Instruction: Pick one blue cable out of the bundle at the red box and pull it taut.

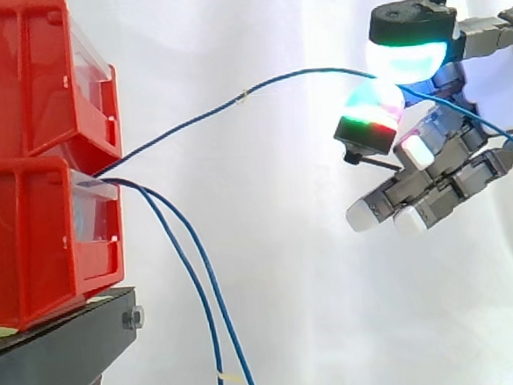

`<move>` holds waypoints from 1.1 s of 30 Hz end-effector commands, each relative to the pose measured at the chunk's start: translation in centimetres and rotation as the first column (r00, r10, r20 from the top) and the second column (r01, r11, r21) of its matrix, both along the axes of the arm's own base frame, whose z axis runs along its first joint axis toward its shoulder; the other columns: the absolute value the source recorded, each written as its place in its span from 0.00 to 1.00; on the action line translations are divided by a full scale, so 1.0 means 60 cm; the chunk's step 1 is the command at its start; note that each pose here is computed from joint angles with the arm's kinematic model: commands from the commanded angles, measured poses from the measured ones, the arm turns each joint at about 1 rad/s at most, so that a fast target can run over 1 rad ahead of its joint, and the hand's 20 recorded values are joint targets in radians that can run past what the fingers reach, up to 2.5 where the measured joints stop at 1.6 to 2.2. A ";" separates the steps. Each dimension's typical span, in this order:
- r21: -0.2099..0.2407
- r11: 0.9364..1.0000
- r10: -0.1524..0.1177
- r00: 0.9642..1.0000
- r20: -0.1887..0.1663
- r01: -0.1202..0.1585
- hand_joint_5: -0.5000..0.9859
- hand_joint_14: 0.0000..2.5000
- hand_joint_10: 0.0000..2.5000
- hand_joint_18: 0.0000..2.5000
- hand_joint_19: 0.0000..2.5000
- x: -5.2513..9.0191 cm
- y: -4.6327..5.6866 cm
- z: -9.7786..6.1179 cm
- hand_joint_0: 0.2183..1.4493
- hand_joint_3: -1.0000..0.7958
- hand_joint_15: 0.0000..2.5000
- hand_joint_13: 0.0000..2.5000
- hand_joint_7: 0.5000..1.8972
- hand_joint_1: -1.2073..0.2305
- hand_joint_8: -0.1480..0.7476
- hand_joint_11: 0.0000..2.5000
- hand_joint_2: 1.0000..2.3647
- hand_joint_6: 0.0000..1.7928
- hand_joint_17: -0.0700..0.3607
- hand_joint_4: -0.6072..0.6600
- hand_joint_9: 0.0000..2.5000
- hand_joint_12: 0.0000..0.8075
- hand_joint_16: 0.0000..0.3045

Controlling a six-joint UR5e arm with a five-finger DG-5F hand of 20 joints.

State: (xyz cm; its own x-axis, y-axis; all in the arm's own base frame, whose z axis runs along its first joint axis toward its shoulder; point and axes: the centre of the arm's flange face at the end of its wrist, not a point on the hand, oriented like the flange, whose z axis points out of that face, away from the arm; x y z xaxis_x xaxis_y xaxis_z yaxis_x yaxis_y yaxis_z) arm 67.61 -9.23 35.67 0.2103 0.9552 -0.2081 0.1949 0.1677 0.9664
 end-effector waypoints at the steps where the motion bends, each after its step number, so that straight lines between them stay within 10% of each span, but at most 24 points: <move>1: 0.000 1.000 0.001 1.000 0.001 -0.001 0.27 0.00 0.00 0.22 0.07 0.000 0.000 0.001 0.31 0.54 0.04 0.20 0.41 0.25 0.54 0.19 0.01 0.47 0.45 0.43 0.40 0.45 0.18; 33: 0.000 1.000 -0.001 1.000 0.001 0.001 0.27 0.00 0.00 0.21 0.06 0.000 0.000 0.000 0.31 0.53 0.04 0.20 0.40 0.25 0.54 0.18 0.01 0.47 0.46 0.43 0.39 0.46 0.19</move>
State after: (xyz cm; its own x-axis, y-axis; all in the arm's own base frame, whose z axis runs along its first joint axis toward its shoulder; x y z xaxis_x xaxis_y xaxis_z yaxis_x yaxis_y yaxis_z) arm 67.61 -9.22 35.68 0.2108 0.9551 -0.2082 0.1947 0.1677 0.9664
